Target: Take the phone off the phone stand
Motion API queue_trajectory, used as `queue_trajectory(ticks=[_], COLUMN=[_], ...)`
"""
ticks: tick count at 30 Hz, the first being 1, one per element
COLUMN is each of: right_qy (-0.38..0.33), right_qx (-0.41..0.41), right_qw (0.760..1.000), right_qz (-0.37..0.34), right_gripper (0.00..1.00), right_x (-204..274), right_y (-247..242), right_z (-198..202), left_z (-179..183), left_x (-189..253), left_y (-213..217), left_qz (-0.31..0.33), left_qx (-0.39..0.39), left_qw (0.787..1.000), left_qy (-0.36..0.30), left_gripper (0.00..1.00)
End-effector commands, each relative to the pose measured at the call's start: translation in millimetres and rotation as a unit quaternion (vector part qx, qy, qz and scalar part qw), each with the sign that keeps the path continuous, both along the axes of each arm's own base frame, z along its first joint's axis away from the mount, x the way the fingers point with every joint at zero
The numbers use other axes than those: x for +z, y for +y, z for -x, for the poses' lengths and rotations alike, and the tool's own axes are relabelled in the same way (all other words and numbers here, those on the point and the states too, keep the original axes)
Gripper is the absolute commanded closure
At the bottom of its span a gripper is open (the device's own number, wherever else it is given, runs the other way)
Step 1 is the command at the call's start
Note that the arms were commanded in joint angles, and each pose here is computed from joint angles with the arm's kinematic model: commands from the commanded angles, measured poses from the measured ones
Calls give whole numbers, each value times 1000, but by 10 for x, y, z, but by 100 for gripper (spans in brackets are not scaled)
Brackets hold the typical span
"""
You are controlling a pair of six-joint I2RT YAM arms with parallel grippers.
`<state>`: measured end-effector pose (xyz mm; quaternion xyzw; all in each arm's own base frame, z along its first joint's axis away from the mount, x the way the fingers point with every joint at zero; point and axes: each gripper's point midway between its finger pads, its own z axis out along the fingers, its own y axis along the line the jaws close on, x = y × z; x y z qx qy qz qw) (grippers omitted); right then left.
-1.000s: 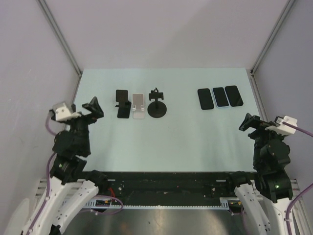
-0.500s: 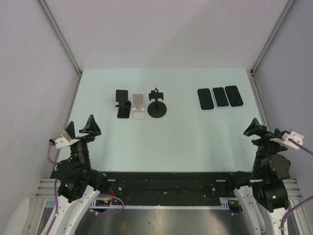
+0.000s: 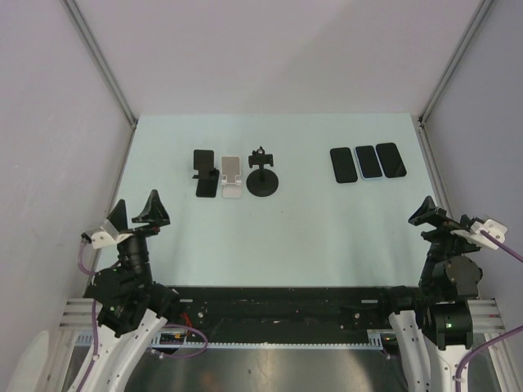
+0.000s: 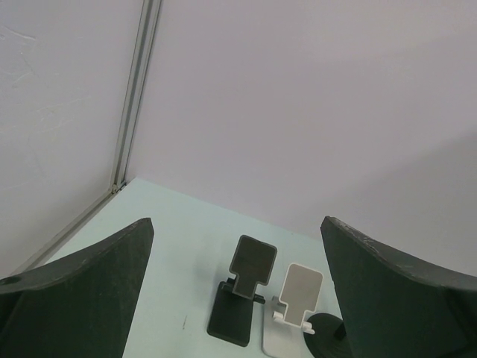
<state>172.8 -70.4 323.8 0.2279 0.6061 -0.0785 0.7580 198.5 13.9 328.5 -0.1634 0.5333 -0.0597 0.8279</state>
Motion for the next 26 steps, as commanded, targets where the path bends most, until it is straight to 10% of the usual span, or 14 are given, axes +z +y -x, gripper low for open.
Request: queue_trajectory(ticks=[1, 26], right_qy=[-24, -22], right_qx=[14, 19], right_qw=[1000, 1000], right_qz=[-3, 1], right_gripper=[0, 0], right_x=[104, 95], right_y=[45, 61], right_z=[-23, -60], left_z=[306, 268], left_x=[266, 293], left_y=[86, -100], left_qz=[24, -19], left_qx=[-15, -52], left_qw=[996, 994], left_qy=[-81, -90], left_gripper=[0, 0])
